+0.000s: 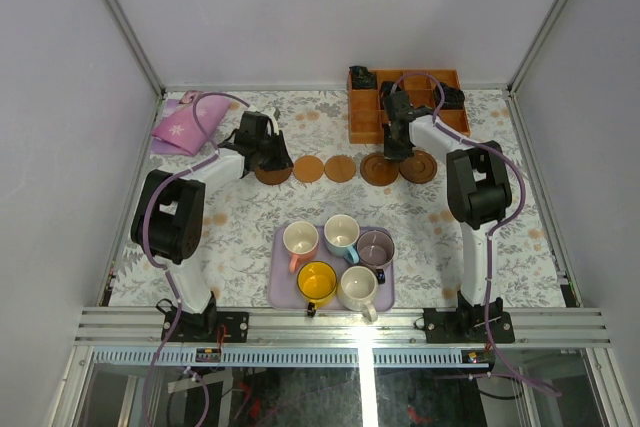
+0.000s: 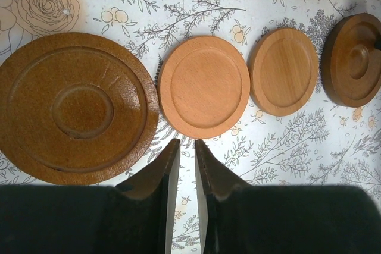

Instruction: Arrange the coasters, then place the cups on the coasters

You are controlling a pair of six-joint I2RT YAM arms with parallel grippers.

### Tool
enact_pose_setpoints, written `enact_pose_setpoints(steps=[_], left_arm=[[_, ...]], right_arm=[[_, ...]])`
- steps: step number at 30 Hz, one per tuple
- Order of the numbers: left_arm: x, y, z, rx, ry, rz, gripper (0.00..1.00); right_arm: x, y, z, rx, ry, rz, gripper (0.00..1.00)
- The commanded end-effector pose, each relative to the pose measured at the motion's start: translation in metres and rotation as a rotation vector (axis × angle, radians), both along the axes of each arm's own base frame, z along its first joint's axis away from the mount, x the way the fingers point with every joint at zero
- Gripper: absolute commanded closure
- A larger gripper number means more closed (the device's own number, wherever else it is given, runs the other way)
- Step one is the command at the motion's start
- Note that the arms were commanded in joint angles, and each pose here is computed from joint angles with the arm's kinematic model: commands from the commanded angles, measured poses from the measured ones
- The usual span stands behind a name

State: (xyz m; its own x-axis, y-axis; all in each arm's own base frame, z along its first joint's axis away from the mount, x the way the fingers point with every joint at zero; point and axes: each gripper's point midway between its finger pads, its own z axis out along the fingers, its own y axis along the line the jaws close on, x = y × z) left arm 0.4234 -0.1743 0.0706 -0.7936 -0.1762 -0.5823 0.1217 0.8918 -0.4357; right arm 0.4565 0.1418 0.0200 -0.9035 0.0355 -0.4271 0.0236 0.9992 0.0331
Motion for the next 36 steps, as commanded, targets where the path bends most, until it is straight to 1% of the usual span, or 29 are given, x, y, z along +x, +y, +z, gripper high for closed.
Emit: enact_pose_setpoints(steps=[1,3,9,12,16,19,21,26,36], left_arm=[[0.006,0.007,-0.004,0.027,-0.019,0.015,0.84],[0.008,0.007,-0.001,0.028,-0.034,0.02,0.83],[0.014,0.009,0.007,0.032,-0.073,0.028,0.82],[0.016,0.01,0.011,0.038,-0.087,0.03,0.81],[0.018,0.012,0.016,0.048,-0.108,0.033,0.81],[0.019,0.012,0.018,0.044,-0.116,0.037,0.8],[0.02,0.013,0.018,0.042,-0.115,0.042,0.77],[0.018,0.017,0.016,0.038,-0.111,0.051,0.74],[0.015,0.02,0.013,0.028,-0.094,0.056,0.73]], right_arm=[[-0.013,-0.013,-0.019,-0.033,0.067,0.001,1.0],[-0.013,-0.009,-0.009,-0.006,0.036,0.011,1.0],[-0.002,0.0,0.053,0.039,-0.117,0.053,0.97],[0.002,-0.005,0.08,0.022,-0.189,0.04,0.97],[0.005,-0.025,0.096,-0.054,-0.237,-0.006,0.96],[0.004,-0.042,0.09,-0.095,-0.219,-0.038,0.98],[0.002,-0.052,0.082,-0.111,-0.195,-0.055,0.99],[-0.003,-0.068,0.061,-0.126,-0.151,-0.089,1.0],[-0.01,-0.078,0.023,-0.094,-0.076,-0.117,1.0]])
